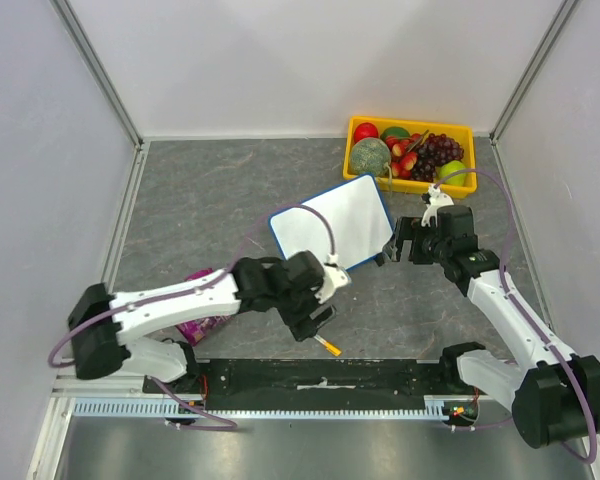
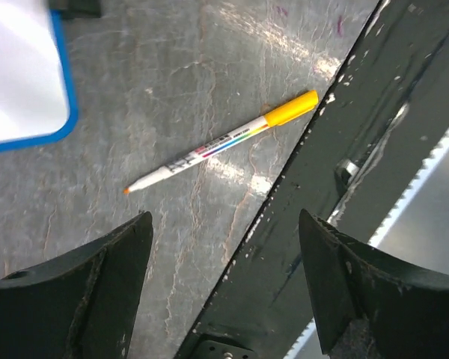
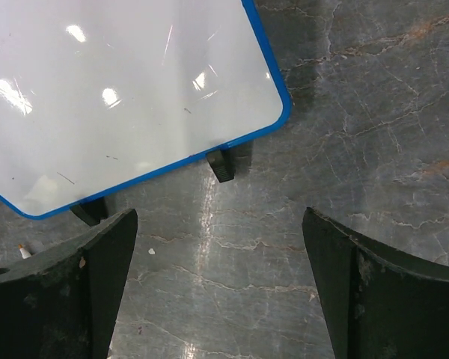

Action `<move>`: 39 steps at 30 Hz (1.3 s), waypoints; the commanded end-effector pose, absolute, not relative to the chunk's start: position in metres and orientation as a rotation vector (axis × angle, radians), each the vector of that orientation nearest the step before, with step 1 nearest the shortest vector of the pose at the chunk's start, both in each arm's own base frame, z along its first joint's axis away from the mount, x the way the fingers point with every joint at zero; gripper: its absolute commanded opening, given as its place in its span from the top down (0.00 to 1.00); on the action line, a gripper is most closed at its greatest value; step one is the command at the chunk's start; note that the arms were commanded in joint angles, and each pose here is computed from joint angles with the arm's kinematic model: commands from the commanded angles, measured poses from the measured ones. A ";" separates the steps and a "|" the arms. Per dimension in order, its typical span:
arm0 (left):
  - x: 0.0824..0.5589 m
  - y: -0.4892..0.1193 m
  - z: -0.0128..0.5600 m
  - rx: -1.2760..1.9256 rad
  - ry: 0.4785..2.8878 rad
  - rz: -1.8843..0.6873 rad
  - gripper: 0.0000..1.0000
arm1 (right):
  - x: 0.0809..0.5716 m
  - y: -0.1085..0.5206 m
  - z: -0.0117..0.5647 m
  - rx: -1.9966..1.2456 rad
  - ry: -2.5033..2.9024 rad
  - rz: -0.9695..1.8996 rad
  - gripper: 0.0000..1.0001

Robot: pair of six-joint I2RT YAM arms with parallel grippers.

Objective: Write a sentence on the whiteboard
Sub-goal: Pick up the whiteboard marker from the corner of the board.

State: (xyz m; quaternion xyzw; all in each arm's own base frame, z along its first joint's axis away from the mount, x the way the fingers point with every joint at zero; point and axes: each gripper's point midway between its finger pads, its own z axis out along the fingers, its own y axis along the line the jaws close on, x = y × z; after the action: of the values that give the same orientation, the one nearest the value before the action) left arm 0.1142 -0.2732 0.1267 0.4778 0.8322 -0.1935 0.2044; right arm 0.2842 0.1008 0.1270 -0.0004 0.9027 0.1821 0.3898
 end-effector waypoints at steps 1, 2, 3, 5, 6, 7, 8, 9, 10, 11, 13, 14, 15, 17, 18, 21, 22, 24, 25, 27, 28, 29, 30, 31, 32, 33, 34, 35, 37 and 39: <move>0.123 -0.296 0.099 1.566 2.199 -0.329 0.18 | 0.281 0.103 0.126 -0.032 2.292 0.474 0.02; 0.121 -0.301 0.092 1.593 2.183 -0.306 0.18 | 0.280 0.102 0.125 -0.033 2.294 0.473 0.02; 0.120 -0.305 0.083 1.623 2.174 -0.298 0.19 | 0.280 0.102 0.125 -0.032 2.292 0.473 0.02; 0.118 -0.311 0.070 1.669 2.152 -0.263 0.22 | 0.279 0.101 0.124 -0.029 2.294 0.471 0.02; 0.118 -0.314 0.062 1.692 2.143 -0.247 0.25 | 0.279 0.102 0.124 -0.031 2.292 0.472 0.02; 0.118 -0.317 0.057 1.704 2.128 -0.227 0.27 | 0.278 0.102 0.123 -0.032 2.295 0.476 0.02; 0.117 -0.319 0.050 1.721 2.120 -0.212 0.31 | 0.277 0.101 0.122 -0.029 2.297 0.473 0.02; 0.118 -0.319 0.045 1.731 2.113 -0.195 0.35 | 0.277 0.102 0.122 -0.031 2.294 0.475 0.02; 0.118 -0.320 0.040 1.733 2.109 -0.191 0.38 | 0.276 0.101 0.120 -0.031 2.301 0.473 0.02; 0.117 -0.320 0.035 1.740 2.109 -0.193 0.39 | 0.275 0.101 0.120 -0.031 2.301 0.473 0.02; 0.115 -0.317 0.025 1.747 2.126 -0.188 0.42 | 0.274 0.101 0.118 -0.031 2.306 0.470 0.02; 0.113 -0.313 0.018 1.758 2.142 -0.180 0.44 | 0.274 0.101 0.118 -0.028 2.306 0.469 0.02; 0.112 -0.309 0.013 1.759 2.157 -0.170 0.45 | 0.274 0.101 0.118 -0.028 2.305 0.472 0.02; 0.110 -0.303 0.005 1.757 2.184 -0.146 0.48 | 0.275 0.099 0.118 -0.022 2.304 0.462 0.02; 0.108 -0.301 0.003 1.760 2.190 -0.141 0.51 | 0.275 0.099 0.116 -0.020 2.309 0.457 0.02; 0.106 -0.293 -0.005 1.767 2.206 -0.095 0.61 | 0.276 0.099 0.118 -0.020 2.304 0.456 0.02; 0.106 -0.291 -0.008 1.763 2.212 -0.086 0.64 | 0.276 0.099 0.118 -0.020 2.304 0.456 0.02; 0.104 -0.291 -0.012 1.765 2.222 -0.090 0.77 | 0.276 0.099 0.118 -0.019 2.306 0.454 0.02; 0.103 -0.292 -0.013 1.772 2.224 -0.101 0.85 | 0.276 0.099 0.119 -0.019 2.304 0.454 0.02; 0.102 -0.294 -0.011 1.765 2.231 -0.110 0.98 | 0.276 0.099 0.120 -0.021 2.302 0.454 0.02; 0.102 -0.297 -0.008 1.752 2.229 -0.127 0.98 | 0.276 0.099 0.121 -0.021 2.298 0.457 0.02; 0.103 -0.301 -0.002 1.728 2.220 -0.149 0.98 | 0.276 0.099 0.123 -0.021 2.295 0.460 0.02; 0.104 -0.305 0.005 1.700 2.215 -0.173 0.98 | 0.276 0.100 0.125 -0.024 2.290 0.463 0.02; 0.106 -0.310 0.015 1.664 2.200 -0.197 0.98 | 0.276 0.101 0.127 -0.029 2.287 0.468 0.02; 0.110 -0.314 0.026 1.630 2.179 -0.217 0.98 | 0.276 0.102 0.129 -0.035 2.281 0.474 0.02; 0.113 -0.318 0.036 1.568 2.184 -0.241 0.98 | 0.277 0.102 0.132 -0.037 2.275 0.479 0.02; 0.117 -0.322 0.053 1.516 2.161 -0.280 0.98 | 0.276 0.103 0.135 -0.042 2.269 0.490 0.02; 0.123 -0.323 0.064 1.469 2.156 -0.305 0.98 | 0.276 0.105 0.140 -0.053 2.257 0.502 0.02; 0.130 -0.326 0.091 1.372 2.141 -0.387 0.98 | 0.275 0.112 0.151 -0.082 2.228 0.546 0.02; 0.138 -0.326 0.118 1.278 2.128 -0.475 0.98 | 0.276 0.119 0.162 -0.113 2.198 0.580 0.02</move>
State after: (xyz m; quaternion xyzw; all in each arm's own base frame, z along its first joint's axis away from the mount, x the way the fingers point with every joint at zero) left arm 0.1163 -0.3104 0.0491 0.5636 0.7904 -0.0994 0.2185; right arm 0.2696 0.1026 0.1206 -0.0101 0.9051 0.1915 0.3794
